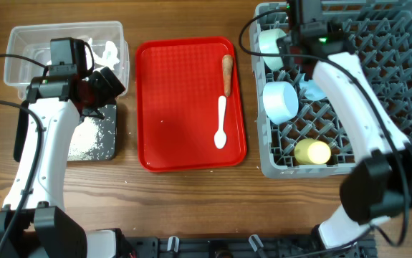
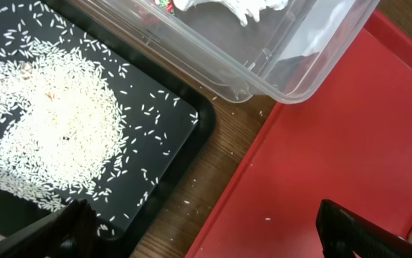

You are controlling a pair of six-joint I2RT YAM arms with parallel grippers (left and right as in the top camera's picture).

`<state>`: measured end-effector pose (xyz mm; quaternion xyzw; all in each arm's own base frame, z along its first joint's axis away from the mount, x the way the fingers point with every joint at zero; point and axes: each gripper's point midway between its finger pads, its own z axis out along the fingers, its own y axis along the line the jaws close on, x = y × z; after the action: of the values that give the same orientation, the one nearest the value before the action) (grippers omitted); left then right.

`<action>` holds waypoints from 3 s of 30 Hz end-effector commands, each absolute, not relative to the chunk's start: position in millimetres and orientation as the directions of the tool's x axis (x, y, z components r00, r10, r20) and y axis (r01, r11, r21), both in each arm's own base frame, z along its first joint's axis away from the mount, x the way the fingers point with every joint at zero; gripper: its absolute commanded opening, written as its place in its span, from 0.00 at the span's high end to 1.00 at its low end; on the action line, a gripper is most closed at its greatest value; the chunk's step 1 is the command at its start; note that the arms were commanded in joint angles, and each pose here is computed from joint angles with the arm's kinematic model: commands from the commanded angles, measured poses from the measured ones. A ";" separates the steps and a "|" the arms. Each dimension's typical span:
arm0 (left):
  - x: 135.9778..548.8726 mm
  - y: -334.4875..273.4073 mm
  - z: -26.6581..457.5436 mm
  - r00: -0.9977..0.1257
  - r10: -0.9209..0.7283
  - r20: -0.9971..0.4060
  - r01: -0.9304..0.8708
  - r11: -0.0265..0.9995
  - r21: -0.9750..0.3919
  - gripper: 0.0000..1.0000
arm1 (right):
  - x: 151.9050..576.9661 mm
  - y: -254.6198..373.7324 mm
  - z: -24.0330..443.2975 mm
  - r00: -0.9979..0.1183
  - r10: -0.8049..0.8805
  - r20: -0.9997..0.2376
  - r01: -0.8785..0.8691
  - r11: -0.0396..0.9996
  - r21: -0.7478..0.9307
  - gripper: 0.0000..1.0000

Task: Sort waste into correct bins and load items into the dishwasher rack
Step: 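Reach the right gripper to the white spoon and grasp it, then carry the white spoon into the rack and release it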

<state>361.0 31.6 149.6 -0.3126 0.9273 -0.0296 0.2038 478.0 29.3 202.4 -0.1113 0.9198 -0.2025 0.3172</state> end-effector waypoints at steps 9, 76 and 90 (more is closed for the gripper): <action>362.6 32.9 154.7 -0.714 -0.594 -0.370 -0.567 0.801 -0.193 0.00 | 408.6 213.1 226.2 -0.854 -0.040 -0.518 -0.333 0.807 0.487 0.21; 362.6 32.9 154.7 -0.714 -0.594 -0.370 -0.567 0.801 -0.193 0.00 | 317.2 234.4 44.5 -0.982 -0.186 0.033 -0.175 0.962 0.212 0.96; 362.6 32.9 154.7 -0.714 -0.594 -0.370 -0.567 0.801 -0.193 0.00 | 338.1 -23.5 300.2 -0.581 0.494 -0.647 0.547 0.825 0.138 0.96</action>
<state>360.9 31.6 149.6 -0.3125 0.9274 -0.0295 0.2037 346.5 46.3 287.9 0.1525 0.9333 0.0421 0.3223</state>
